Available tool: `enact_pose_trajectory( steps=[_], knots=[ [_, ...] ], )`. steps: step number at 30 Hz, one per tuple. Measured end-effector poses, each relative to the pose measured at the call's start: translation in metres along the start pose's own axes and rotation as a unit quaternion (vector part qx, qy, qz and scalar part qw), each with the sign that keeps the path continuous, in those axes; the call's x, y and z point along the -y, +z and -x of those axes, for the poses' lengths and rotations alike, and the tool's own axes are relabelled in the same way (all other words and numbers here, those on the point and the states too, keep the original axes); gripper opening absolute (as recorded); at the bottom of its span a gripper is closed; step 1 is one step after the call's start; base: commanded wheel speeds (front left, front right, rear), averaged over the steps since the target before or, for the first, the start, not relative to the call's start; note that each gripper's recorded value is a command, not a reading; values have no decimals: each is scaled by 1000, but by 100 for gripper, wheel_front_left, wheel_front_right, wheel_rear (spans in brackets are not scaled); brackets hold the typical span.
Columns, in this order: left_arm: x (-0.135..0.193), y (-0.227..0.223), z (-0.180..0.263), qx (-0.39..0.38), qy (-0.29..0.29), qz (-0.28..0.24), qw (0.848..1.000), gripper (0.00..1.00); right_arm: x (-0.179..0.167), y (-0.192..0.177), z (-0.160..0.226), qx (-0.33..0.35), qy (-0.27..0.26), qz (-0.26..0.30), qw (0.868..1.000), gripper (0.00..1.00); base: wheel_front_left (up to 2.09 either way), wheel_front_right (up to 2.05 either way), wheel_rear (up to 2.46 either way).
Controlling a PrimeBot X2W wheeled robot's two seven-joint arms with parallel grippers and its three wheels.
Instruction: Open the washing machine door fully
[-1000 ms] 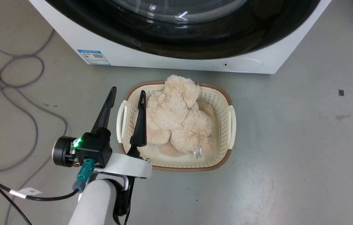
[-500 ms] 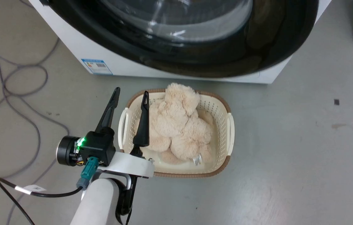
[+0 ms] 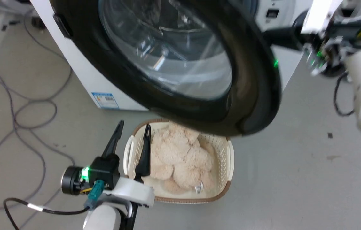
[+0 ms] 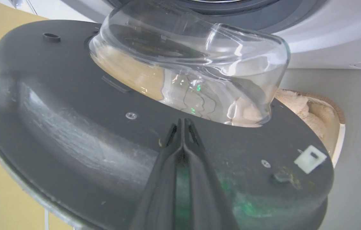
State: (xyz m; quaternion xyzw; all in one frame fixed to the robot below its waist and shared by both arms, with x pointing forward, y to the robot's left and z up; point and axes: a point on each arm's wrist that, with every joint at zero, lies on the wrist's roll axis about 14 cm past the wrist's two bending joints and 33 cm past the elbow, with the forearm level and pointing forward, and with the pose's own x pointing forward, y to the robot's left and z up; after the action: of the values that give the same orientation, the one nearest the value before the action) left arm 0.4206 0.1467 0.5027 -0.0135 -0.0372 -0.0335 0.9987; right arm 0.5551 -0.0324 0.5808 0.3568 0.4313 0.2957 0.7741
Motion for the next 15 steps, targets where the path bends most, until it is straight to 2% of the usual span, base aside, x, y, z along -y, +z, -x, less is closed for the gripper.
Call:
enact_pose_trajectory(
  steps=[15],
  knots=[
    [-8, 11, 39, 5, 5, -19, 1000, 100, -27, -84, 8, -60, 66, 3, 996, 0, 0, 0, 0]
  ],
)
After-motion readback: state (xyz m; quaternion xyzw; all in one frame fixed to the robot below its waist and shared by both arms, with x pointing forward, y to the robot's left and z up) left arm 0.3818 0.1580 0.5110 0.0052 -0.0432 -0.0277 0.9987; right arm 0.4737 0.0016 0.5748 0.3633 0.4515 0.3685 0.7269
